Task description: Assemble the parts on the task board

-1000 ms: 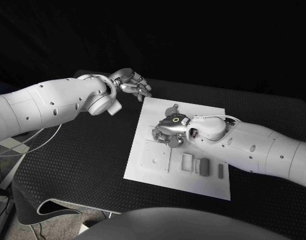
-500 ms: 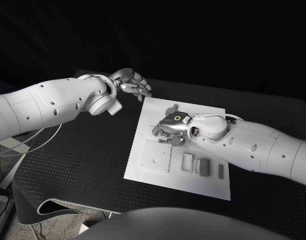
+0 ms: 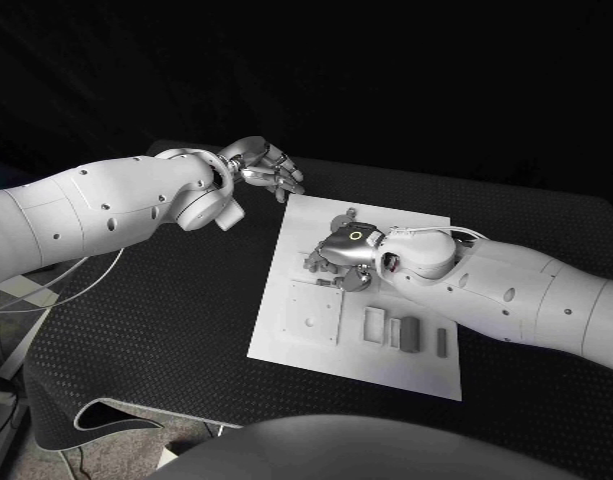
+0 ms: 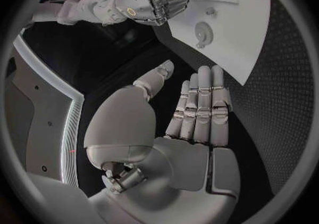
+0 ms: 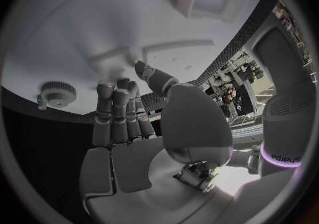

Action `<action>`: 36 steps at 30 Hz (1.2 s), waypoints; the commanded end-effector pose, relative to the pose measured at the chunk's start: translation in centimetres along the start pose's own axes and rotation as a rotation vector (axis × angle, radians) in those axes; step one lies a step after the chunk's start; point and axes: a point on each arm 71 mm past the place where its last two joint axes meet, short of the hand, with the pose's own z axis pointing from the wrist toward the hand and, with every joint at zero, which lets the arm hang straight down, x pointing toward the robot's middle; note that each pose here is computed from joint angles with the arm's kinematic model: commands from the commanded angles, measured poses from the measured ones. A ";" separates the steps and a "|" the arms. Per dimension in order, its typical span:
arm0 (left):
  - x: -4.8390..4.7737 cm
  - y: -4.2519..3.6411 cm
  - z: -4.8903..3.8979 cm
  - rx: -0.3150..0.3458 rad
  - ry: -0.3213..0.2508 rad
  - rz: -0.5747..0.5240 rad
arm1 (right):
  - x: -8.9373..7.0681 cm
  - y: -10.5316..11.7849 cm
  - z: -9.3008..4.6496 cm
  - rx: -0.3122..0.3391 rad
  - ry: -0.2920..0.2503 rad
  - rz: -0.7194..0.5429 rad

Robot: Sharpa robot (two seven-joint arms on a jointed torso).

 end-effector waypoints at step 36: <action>0.23 -0.23 0.12 0.007 0.018 0.001 | 1.1 0.4 0.4 -0.001 0.114 -0.039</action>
